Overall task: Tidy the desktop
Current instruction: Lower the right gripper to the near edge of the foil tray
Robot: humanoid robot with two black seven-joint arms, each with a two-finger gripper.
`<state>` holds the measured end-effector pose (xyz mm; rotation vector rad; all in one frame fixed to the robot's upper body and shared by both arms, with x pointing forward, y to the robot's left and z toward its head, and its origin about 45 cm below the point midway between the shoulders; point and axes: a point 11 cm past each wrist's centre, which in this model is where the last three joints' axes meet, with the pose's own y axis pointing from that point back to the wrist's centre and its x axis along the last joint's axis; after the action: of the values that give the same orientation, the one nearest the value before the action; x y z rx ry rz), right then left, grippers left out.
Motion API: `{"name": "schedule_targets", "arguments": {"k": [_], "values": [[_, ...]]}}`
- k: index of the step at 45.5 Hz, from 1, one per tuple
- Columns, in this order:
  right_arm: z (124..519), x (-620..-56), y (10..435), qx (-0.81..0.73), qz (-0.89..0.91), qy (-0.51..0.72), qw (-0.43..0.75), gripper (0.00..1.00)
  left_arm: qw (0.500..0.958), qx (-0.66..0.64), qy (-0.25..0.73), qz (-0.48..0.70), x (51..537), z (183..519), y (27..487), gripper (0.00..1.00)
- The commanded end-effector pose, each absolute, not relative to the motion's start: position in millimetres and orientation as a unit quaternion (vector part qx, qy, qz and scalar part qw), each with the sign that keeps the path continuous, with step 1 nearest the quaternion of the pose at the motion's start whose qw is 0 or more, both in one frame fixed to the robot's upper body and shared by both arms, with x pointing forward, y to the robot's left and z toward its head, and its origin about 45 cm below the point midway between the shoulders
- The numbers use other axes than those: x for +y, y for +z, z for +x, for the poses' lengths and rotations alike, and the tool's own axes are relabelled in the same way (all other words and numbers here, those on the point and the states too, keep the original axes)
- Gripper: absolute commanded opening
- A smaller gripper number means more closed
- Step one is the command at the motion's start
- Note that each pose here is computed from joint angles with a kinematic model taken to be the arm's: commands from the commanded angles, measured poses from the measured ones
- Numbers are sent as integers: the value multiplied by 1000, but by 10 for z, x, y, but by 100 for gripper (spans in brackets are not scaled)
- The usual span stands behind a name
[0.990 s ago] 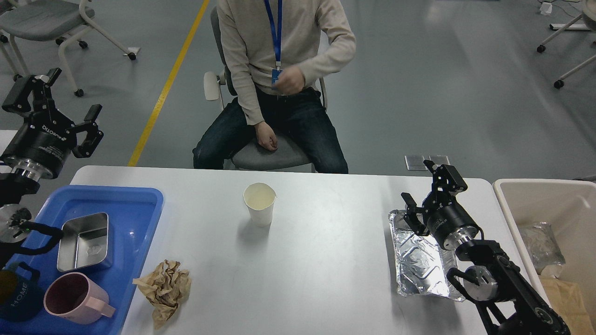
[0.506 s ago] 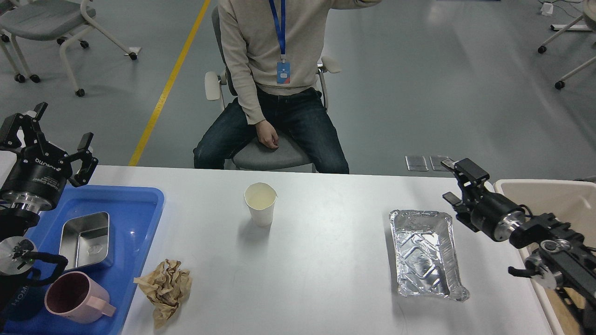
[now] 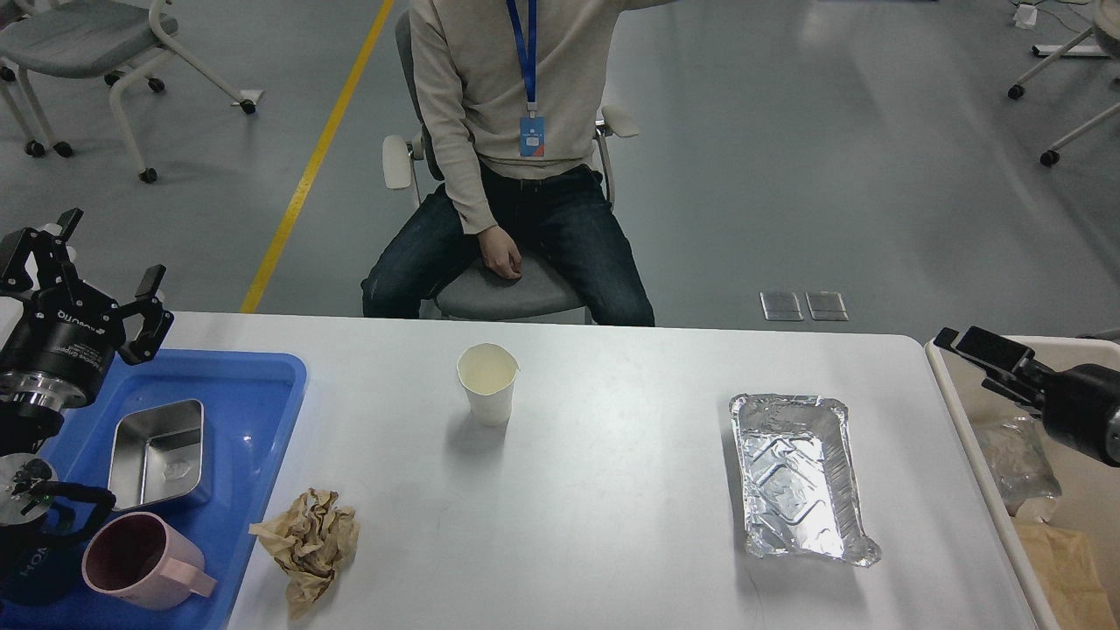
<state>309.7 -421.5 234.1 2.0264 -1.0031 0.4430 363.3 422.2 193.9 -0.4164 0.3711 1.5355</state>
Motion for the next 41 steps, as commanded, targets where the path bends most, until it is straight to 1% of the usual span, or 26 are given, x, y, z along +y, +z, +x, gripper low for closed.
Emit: {"name": "schedule_targets", "arguments": {"k": [1, 7, 10, 19, 20, 25, 33, 41], "values": [[3132, -4044, 2455, -339, 792, 254, 440, 100, 684, 172, 685, -186, 4181, 3620, 1886, 96], [3066, -3993, 2491, -273, 762, 324, 489, 100, 683, 172, 685, -187, 4183, 3612, 1878, 96], [2976, -4022, 2606, -240, 744, 352, 515, 100, 682, 172, 686, -187, 4187, 3609, 1876, 96], [2727, -4122, 2743, -184, 725, 362, 556, 100, 681, 180, 683, -192, 4114, 3613, 1827, 96], [2560, -4295, 2835, -156, 708, 349, 594, 100, 676, 186, 686, -192, 4072, 3607, 1774, 96], [2605, -4316, 2852, -167, 706, 350, 592, 100, 676, 187, 687, -191, 4075, 3602, 1767, 96], [2642, -4121, 2667, -177, 733, 345, 559, 100, 673, 190, 690, -187, 4087, 3568, 1726, 96], [2635, -4113, 2639, -177, 735, 342, 558, 100, 673, 190, 690, -187, 4088, 3563, 1721, 96]]}}
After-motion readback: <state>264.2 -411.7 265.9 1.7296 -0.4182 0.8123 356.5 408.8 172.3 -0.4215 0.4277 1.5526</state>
